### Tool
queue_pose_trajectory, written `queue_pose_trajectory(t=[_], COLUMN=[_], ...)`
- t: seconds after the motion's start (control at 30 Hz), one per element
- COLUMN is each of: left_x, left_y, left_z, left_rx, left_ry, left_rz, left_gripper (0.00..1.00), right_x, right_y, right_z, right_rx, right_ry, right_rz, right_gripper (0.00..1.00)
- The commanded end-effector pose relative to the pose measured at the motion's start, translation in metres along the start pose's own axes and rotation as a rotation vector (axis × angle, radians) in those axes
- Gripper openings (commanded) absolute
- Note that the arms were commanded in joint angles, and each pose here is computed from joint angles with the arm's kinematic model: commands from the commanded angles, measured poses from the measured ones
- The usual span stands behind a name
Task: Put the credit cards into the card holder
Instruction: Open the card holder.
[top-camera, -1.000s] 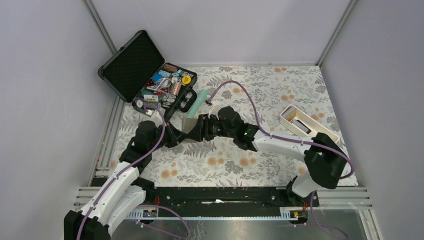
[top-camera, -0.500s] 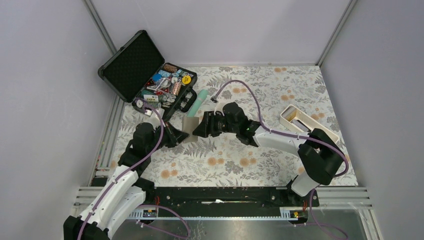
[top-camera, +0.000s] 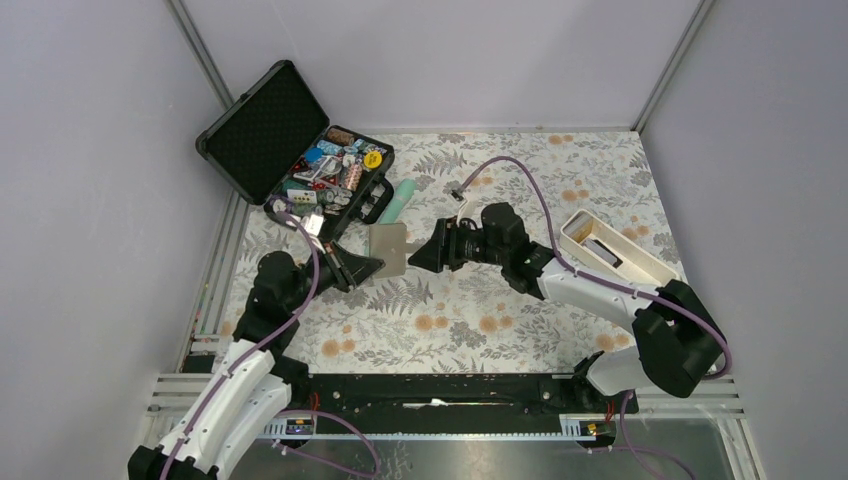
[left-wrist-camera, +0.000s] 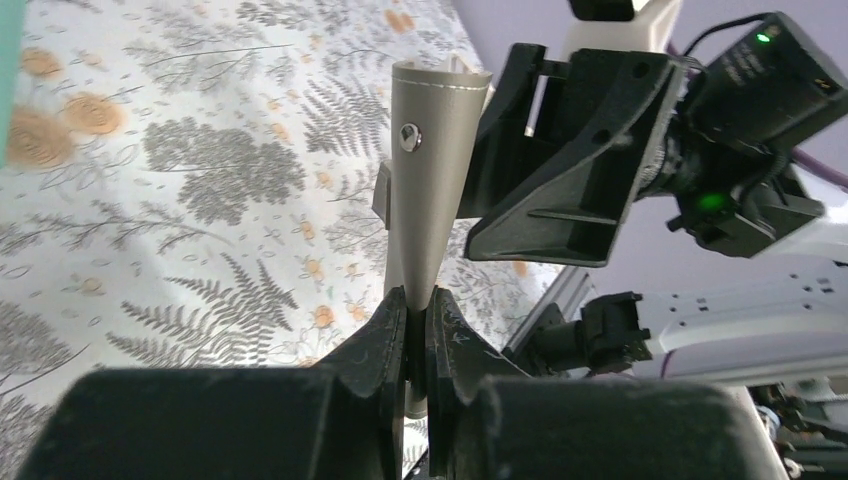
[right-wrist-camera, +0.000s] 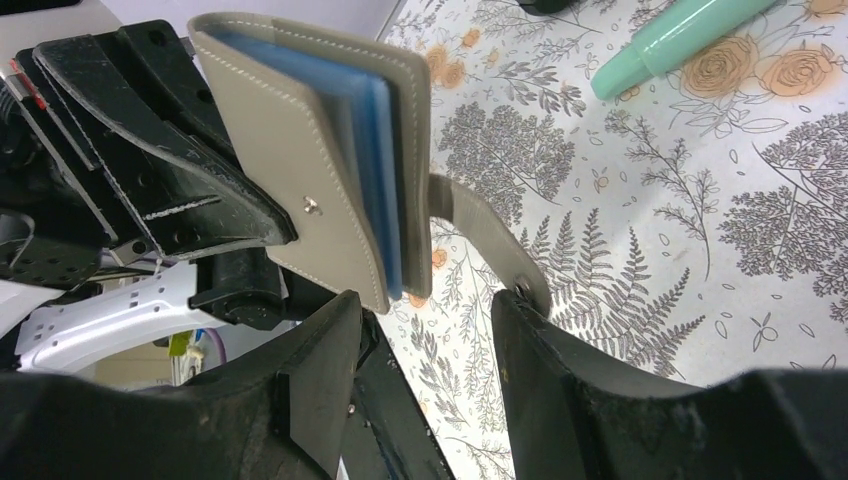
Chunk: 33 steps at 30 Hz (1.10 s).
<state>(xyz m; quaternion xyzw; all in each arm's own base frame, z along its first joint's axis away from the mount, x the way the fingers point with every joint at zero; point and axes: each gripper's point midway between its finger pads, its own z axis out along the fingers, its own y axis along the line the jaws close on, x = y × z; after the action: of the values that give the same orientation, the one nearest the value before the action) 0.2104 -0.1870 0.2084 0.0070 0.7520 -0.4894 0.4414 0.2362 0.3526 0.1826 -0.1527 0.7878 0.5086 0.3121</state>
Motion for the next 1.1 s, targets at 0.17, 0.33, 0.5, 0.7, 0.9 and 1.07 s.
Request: queue_pose_trajectory(t=[0.17,0.33,0.5,0.7,0.9,1.07], left_x=[-0.008,-0.008,-0.011,-0.011,-0.009,-0.008], left_y=[-0.058,-0.065,-0.067,-0.070,-0.069,-0.068], left_z=[-0.010,-0.014,-0.017,-0.018,-0.017,-0.016], left_rx=[0.295,0.322,0.326,0.340,0.338,0.347], left_ry=[-0.008,-0.009,-0.022,-0.017,-0.013,-0.011], left_rz=[0.054,0.057,0.062,0.060,0.052,0.039], left_gripper=[0.00,0.00,0.00,0.00,0.00,0.00], right_x=[-0.015,-0.018,-0.021,-0.022,-0.024,-0.027], right_y=[0.023,0.035,0.030,0.028,0.043,0.055], right_z=[-0.007,-0.014,-0.024,-0.027,-0.030,-0.034], right_rx=[-0.112,-0.179,-0.168,-0.168,-0.231,-0.287], right_ry=[-0.025,-0.032,-0.051,-0.052,-0.038,-0.033], right_rz=[-0.057,-0.053,-0.047,-0.038,-0.058,-0.079], right_gripper=[0.57,0.57,0.56,0.56,0.56,0.56])
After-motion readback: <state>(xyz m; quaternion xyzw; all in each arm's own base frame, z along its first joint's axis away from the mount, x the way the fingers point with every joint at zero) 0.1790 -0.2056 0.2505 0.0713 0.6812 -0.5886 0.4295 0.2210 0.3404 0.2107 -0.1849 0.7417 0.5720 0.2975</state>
